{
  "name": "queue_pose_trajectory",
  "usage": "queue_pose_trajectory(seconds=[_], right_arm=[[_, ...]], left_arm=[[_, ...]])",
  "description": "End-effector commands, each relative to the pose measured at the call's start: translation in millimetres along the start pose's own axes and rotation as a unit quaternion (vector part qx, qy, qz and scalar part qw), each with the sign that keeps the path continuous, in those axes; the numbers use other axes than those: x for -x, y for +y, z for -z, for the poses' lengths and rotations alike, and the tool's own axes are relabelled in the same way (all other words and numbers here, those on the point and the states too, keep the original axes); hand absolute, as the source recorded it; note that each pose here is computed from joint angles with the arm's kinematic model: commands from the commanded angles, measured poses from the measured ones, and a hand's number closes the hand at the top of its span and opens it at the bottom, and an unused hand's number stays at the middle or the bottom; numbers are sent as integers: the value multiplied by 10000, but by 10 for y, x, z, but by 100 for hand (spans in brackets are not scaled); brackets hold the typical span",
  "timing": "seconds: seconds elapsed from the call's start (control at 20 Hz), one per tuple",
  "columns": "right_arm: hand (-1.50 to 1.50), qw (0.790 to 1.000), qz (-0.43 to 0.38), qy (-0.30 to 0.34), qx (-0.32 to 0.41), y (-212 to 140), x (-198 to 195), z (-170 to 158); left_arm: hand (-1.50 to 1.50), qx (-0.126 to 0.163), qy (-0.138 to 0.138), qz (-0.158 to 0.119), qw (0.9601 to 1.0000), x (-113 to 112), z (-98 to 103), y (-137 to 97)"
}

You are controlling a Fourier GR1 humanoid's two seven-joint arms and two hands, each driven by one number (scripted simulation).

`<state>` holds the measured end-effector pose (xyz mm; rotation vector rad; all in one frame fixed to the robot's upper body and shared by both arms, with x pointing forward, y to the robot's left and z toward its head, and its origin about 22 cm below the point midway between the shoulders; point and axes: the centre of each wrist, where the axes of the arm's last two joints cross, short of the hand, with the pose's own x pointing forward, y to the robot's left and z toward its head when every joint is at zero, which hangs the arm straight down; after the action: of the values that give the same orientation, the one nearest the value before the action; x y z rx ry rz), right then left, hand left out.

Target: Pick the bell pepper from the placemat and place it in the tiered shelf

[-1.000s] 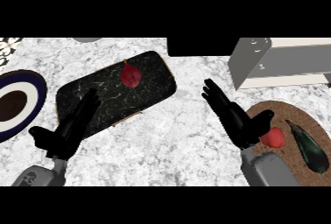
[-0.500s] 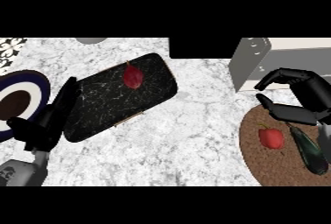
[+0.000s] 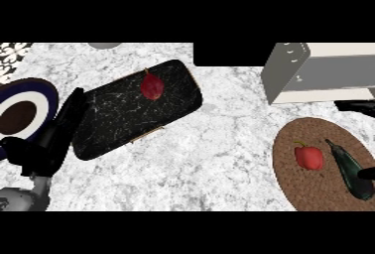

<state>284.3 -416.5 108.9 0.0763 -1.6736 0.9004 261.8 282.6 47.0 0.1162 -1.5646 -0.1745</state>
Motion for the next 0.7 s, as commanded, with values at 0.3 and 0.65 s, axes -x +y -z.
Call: queue_pose_trajectory(seconds=[0.3,0.65], right_arm=[[-150,9801,-1865,363,-571,-268,-577,-74],[-150,9687,-2109,874,-974,-19,-578,-1]], left_arm=[[0,-65,-48,24,10000,-118,-110,-35],[0,-39,50,105,9999,-61,-133,106]])
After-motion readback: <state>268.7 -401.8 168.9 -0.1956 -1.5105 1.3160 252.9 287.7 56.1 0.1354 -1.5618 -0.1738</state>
